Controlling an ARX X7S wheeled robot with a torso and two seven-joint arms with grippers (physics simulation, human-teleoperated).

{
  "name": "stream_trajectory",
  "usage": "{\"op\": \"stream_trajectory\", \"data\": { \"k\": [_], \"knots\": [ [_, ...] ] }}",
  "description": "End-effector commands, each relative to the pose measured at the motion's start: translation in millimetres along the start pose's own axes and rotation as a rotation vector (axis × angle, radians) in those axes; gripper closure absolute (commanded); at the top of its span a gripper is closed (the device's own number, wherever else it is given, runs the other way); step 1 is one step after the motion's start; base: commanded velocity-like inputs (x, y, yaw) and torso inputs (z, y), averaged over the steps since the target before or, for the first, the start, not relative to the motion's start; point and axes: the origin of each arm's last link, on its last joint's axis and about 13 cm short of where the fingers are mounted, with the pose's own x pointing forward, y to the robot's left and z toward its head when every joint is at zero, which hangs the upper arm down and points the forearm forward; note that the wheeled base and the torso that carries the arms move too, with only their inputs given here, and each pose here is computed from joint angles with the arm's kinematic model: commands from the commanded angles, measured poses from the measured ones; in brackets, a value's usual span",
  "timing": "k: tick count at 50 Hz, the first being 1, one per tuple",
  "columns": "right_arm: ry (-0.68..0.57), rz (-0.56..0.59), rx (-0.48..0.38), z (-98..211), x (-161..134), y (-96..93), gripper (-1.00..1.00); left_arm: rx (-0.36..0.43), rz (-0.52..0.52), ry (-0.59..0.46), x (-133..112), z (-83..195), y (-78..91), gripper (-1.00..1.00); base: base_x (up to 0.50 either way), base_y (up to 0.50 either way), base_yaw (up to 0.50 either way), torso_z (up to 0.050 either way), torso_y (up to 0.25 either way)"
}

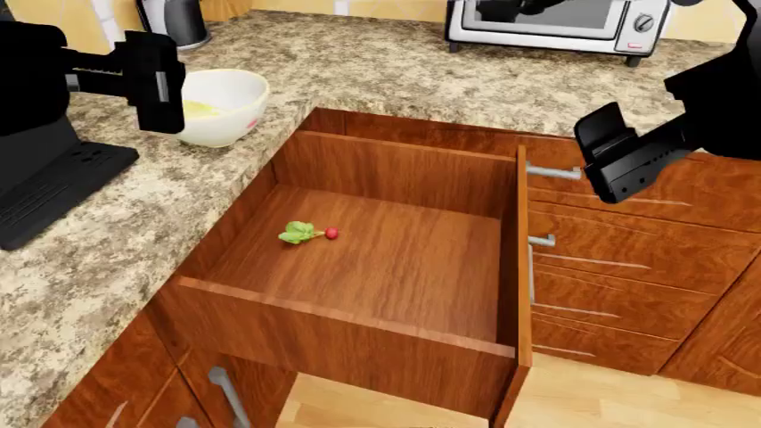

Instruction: Place the bar in the bowl and close the drawer.

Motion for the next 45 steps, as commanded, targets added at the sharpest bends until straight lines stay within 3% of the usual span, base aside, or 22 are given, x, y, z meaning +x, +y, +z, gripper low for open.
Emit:
{"op": "stream_trajectory", "data": {
  "k": [1, 39, 45],
  "knots": [
    [-0.001, 0.003, 0.002, -0.4, -0.5, 0.5, -1.0, 0.0, -0.002, -0.001, -1.1, 0.0, 0.0, -1.0, 0.0, 0.0, -0.5, 0.0, 0.0],
    [0.003, 0.022, 0.026, -2.7, 3.1, 0.6, -1.0, 0.0, -0.004, 0.007, 0.2, -2.5, 0.2, -1.0, 0.0, 0.0, -0.5, 0.0, 0.0],
    [0.005, 0.005, 0.031, -2.8, 4.4, 0.2, -1.0, 0.001, -0.005, 0.008, 0.7, -3.2, 0.2, -1.0, -0.02, 0.0, -0.06, 0.0, 0.0]
  ]
}}
